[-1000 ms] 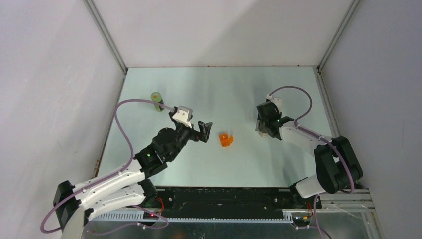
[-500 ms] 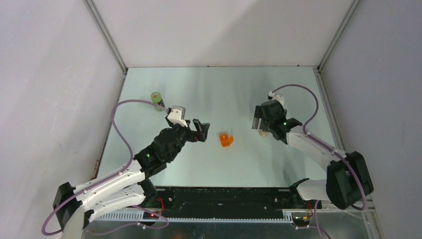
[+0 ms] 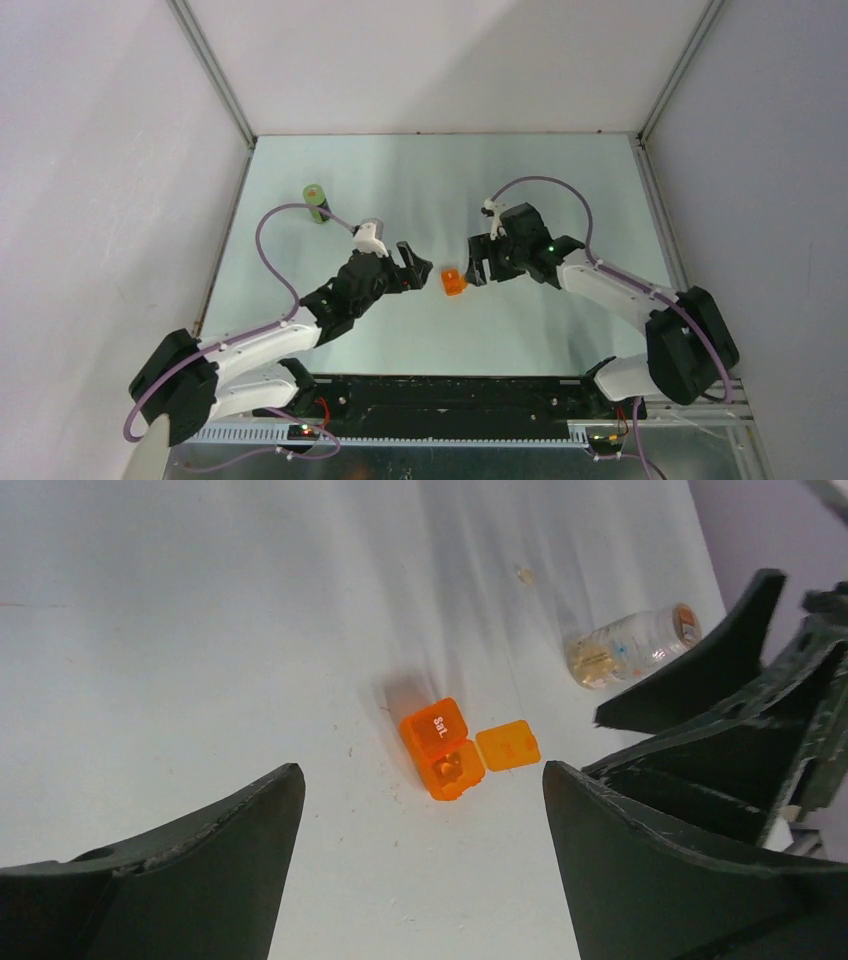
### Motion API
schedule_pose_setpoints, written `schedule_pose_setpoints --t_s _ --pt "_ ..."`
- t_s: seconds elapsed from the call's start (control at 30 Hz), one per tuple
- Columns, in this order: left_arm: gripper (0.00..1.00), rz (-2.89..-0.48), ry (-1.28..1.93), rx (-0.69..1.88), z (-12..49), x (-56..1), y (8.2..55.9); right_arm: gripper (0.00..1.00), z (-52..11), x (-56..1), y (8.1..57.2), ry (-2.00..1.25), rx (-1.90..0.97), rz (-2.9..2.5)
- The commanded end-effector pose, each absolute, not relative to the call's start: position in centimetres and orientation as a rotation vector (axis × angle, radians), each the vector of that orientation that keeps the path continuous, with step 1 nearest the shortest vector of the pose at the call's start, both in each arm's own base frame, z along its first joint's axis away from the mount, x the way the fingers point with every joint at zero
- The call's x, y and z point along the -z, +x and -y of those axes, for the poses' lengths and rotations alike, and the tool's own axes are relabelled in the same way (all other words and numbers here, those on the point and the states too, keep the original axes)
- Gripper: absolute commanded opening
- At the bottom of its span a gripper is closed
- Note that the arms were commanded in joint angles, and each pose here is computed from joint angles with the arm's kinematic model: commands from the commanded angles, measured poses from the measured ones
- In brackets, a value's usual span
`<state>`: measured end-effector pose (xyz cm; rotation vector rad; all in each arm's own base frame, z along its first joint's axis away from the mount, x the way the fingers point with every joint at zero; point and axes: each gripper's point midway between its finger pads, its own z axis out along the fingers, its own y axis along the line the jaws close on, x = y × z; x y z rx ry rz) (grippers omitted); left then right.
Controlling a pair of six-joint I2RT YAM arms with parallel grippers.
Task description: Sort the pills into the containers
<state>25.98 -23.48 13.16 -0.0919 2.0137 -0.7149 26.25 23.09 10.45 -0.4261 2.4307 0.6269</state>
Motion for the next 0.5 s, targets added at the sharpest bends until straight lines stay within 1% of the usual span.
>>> schedule_pose_setpoints --t_s 0.0,0.17,0.37,0.47 --pt "0.93 -1.956 -0.169 0.894 25.0 -14.4 26.6 0.76 -26.5 -11.5 26.9 -0.545 -0.786 -2.386" --pt "0.89 -1.987 -0.221 0.97 25.2 -12.9 27.0 0.57 -27.6 -10.0 27.5 -0.559 -0.774 -2.459" --pt "0.85 -2.011 -0.277 1.022 25.2 -11.6 27.0 0.44 -28.0 -8.7 28.0 -0.51 -0.738 -2.521" --pt "0.83 -2.027 -0.294 1.037 25.4 -11.1 27.0 0.41 -27.9 -8.0 28.1 -0.496 -0.706 -2.56"
